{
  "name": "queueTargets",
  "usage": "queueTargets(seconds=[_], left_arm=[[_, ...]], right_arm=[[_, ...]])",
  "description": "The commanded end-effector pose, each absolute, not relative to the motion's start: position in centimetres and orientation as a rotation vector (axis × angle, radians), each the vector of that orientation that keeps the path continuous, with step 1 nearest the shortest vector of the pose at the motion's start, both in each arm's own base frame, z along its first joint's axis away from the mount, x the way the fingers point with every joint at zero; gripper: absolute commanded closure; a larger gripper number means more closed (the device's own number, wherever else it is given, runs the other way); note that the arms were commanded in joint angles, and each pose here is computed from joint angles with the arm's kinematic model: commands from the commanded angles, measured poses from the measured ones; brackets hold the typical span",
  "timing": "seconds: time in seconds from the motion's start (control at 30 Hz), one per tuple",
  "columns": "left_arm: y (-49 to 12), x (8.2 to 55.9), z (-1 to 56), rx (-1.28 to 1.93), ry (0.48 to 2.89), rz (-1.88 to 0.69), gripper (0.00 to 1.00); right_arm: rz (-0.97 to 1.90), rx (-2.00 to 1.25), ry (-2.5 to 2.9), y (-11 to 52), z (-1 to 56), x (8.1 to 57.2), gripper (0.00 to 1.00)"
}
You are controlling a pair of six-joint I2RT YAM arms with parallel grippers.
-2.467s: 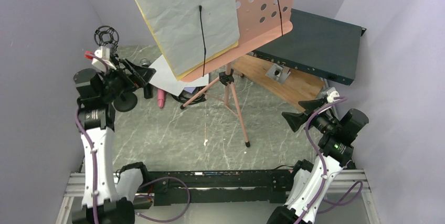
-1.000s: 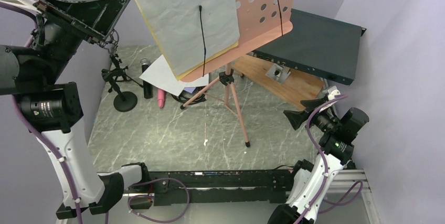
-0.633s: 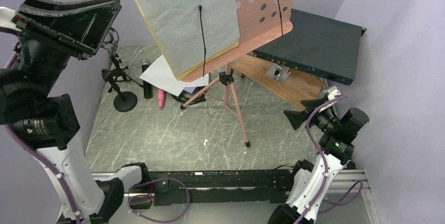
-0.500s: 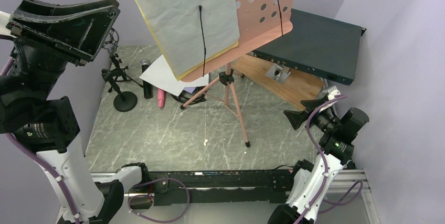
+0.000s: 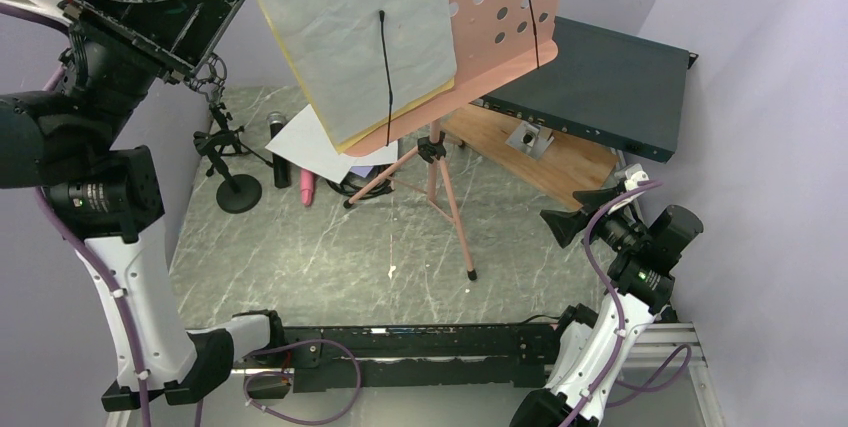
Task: Pack up the instrument practice props
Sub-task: Pick up the sheet music from the music stand.
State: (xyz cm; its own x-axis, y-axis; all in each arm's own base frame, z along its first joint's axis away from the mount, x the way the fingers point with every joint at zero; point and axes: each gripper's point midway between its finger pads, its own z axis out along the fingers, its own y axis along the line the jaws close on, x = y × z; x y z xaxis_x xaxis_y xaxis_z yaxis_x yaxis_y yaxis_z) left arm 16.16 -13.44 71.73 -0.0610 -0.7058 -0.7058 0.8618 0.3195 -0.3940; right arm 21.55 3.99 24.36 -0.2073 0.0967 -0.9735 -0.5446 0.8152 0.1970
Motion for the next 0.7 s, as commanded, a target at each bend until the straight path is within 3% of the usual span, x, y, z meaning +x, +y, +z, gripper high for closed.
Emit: queueTargets(seconds=[0.0, 0.37, 0.67], left_arm=[[-13.95, 15.51, 71.58, 0.224, 1.01, -1.326, 0.49], [-14.12, 15.93, 71.28, 0.224, 1.019, -1.342, 0.5], [-14.31, 16.48, 70.96, 0.228, 1.029, -1.35, 0.61]], right_arm=[[0.579, -0.378, 1.672, 3.74, 24.52, 21.87, 0.01], [0.578, -0.377, 1.673, 3.72, 24.54, 21.89, 0.01], [0.577, -0.374, 1.675, 3.67, 24.51, 21.93, 0.01]])
